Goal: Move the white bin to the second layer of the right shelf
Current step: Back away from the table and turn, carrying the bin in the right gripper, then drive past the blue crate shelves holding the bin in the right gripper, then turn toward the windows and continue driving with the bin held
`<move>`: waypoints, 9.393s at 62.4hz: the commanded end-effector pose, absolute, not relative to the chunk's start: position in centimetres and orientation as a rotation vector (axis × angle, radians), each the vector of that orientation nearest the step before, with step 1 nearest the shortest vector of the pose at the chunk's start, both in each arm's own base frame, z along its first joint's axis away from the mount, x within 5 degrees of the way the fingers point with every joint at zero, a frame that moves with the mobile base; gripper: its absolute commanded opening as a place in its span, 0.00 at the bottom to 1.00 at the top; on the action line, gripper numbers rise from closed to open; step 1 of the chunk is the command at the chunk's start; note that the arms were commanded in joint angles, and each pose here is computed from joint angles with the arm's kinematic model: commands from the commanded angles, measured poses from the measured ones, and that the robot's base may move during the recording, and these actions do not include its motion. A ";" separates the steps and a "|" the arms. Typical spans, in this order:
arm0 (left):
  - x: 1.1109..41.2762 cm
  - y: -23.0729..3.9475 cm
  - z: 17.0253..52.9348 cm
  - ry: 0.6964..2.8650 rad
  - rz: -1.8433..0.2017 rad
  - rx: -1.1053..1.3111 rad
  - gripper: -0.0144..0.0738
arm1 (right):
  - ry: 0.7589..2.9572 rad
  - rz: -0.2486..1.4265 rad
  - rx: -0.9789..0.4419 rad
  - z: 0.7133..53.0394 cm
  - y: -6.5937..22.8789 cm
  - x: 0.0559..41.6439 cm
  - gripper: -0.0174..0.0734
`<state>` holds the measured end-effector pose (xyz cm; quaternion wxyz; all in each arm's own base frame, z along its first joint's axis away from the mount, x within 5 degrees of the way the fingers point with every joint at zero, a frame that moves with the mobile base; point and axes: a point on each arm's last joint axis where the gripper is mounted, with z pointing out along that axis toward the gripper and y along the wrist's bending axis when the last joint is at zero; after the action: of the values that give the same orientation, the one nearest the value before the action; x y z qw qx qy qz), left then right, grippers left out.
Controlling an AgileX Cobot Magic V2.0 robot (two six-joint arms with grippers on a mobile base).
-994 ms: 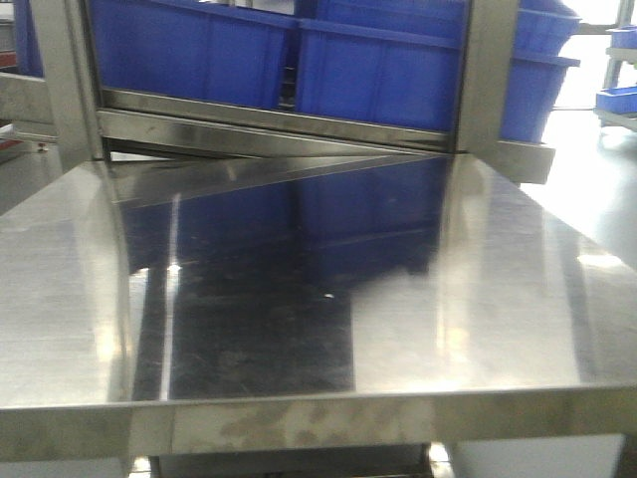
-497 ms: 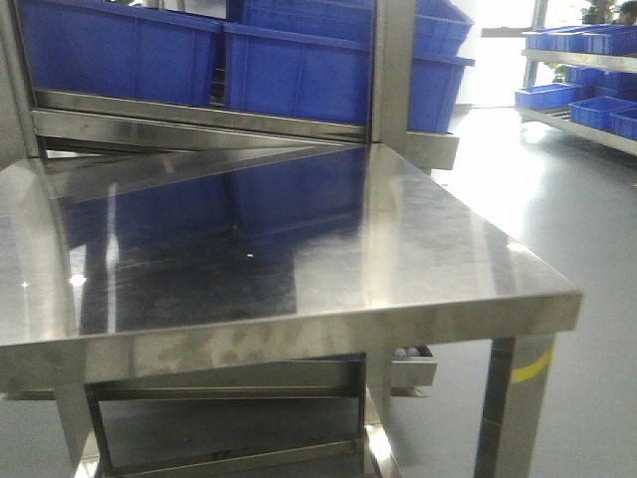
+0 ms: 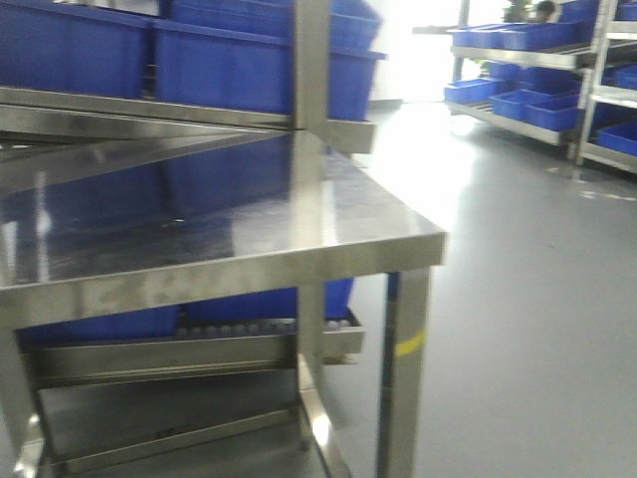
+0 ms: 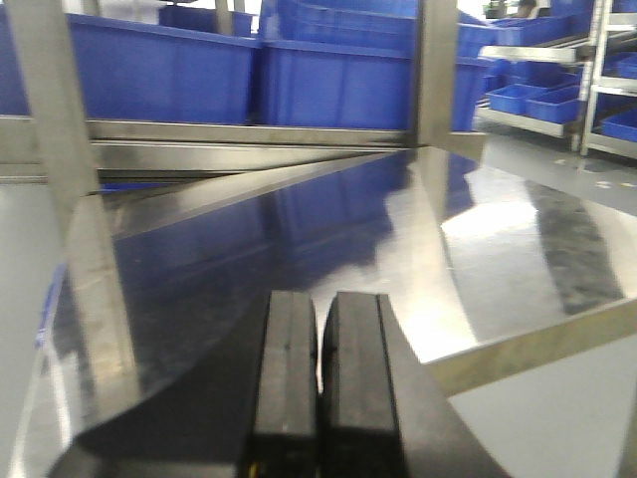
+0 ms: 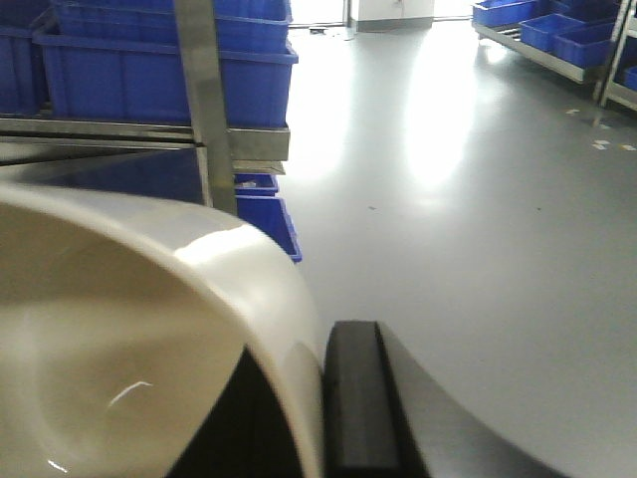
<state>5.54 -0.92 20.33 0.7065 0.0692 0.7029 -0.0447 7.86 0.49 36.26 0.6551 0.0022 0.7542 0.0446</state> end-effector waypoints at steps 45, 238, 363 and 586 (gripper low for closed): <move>5.6 -0.9 19.9 1.501 -0.110 0.142 0.26 | 1.569 0.108 0.008 38.2 0.5 7.8 0.25; 5.6 -0.9 19.9 1.501 -0.110 0.142 0.26 | 1.569 0.108 0.008 38.2 0.5 7.8 0.25; 5.6 -0.9 19.9 1.501 -0.110 0.142 0.26 | 1.567 0.108 0.008 38.2 0.5 7.8 0.25; 5.6 -0.9 19.9 1.501 -0.110 0.142 0.26 | 1.571 0.108 0.008 38.2 0.5 7.8 0.25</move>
<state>5.54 -0.92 20.33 0.7065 0.0692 0.7029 -0.0447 7.85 0.47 36.26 0.6553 0.0029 0.7541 0.0440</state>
